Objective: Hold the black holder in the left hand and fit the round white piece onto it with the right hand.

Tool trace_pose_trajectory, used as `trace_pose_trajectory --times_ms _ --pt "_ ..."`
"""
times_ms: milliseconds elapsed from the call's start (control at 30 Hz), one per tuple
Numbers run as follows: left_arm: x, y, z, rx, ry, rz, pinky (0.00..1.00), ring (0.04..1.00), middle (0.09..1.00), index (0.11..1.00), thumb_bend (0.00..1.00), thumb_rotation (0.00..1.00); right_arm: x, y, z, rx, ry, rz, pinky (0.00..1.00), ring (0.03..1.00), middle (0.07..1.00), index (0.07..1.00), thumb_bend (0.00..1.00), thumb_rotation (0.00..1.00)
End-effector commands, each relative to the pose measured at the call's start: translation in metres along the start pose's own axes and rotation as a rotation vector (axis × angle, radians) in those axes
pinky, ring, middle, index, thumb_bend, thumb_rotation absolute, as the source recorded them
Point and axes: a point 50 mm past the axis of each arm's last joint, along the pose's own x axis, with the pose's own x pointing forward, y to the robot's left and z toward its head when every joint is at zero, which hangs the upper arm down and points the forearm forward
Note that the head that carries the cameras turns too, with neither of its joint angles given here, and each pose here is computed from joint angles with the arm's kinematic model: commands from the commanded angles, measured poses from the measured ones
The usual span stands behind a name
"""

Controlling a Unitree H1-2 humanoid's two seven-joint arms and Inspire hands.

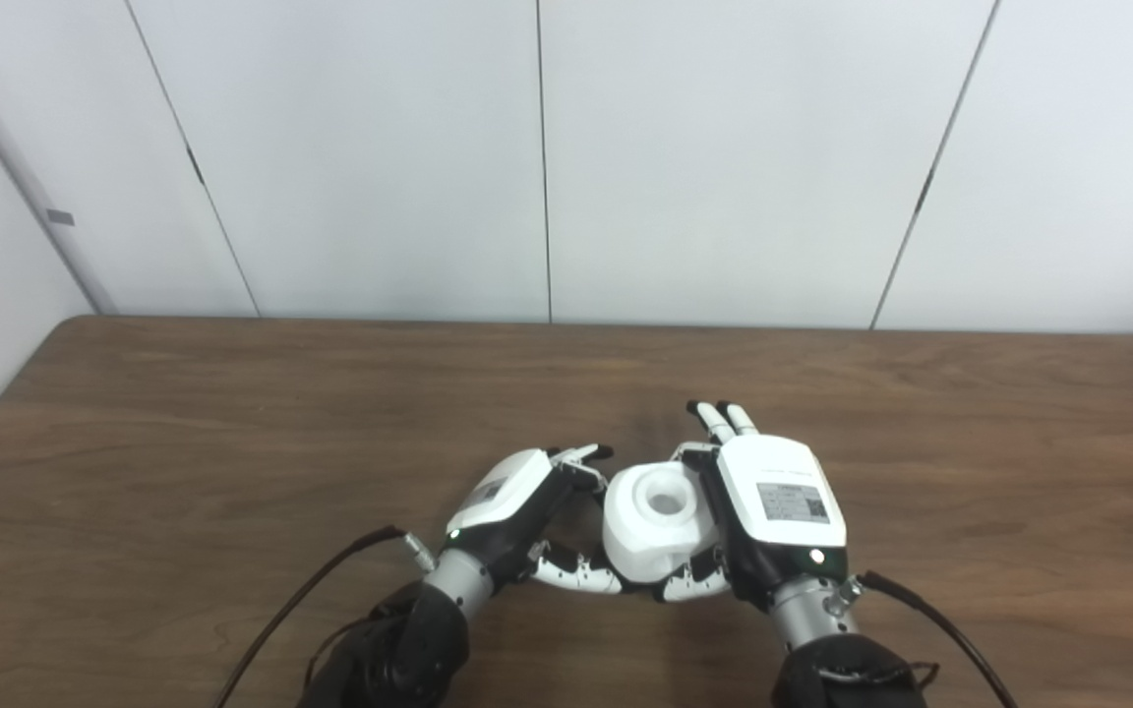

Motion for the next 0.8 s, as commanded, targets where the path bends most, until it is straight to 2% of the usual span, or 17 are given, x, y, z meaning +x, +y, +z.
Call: trace_pose_trajectory --times_ms 0,767 --pt "0.0071 0.0091 0.0137 0.013 -0.072 0.059 1.0 0.959 0.94 0.477 0.51 0.05 0.0038 -0.0032 0.0052 0.006 -0.03 -0.018 0.65 0.945 0.925 0.483 0.51 0.14" --pt "0.0074 0.0074 0.0125 0.018 -0.073 0.061 0.99 0.956 0.937 0.477 0.51 0.05 0.003 -0.0011 0.0042 0.015 -0.024 -0.013 0.67 0.95 0.931 0.483 0.51 0.14"
